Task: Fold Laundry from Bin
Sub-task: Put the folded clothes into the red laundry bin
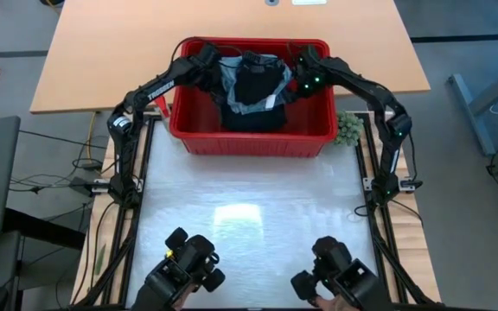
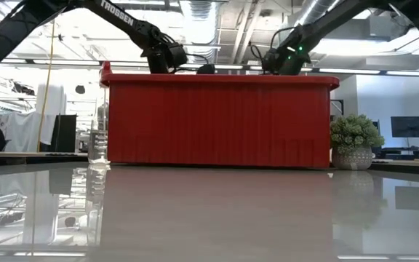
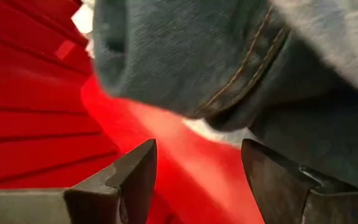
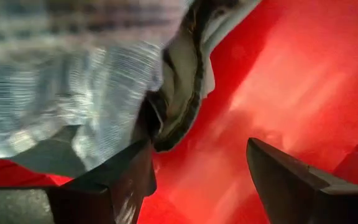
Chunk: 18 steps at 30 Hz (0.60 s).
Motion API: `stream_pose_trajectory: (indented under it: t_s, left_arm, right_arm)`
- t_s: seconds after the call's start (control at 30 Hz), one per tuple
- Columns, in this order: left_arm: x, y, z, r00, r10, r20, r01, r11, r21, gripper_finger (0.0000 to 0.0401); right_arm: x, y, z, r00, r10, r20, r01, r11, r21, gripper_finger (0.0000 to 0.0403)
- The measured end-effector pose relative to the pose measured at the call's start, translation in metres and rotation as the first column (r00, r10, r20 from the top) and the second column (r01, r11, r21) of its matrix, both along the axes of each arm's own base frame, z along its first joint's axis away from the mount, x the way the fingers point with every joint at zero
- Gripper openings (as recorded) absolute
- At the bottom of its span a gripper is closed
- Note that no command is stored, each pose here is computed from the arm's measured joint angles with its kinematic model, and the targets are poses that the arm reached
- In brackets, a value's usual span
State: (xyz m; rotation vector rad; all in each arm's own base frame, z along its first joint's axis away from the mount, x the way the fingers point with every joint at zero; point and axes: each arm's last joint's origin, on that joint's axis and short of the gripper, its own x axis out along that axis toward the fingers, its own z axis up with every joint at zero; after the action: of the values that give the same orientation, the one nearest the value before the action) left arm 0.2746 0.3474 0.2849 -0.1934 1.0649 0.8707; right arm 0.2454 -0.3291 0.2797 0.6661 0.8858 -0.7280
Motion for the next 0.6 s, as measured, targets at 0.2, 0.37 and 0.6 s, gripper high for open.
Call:
stream_pose_trajectory:
  t_s: [0.2,0.37,0.6]
  left_arm:
    - [-0.005,-0.006,0.000,0.993,-0.070,-0.099,0.067,0.997,-0.028,0.0221]
    - [-0.009,-0.008,0.005,0.993,0.011,-0.120,-0.017,0.999,-0.050,0.0222]
    - [-0.017,-0.015,0.075,0.994,0.042,-0.097,-0.035,0.997,0.067,0.0222]
  right_arm:
    - [-0.005,0.014,0.029,0.999,0.025,0.027,-0.023,0.997,-0.079,0.0290]
    - [0.002,0.016,0.038,1.000,-0.006,0.012,0.008,0.980,-0.196,0.0290]
    - [0.015,0.000,0.011,0.999,-0.050,-0.017,0.046,0.979,-0.198,0.0290]
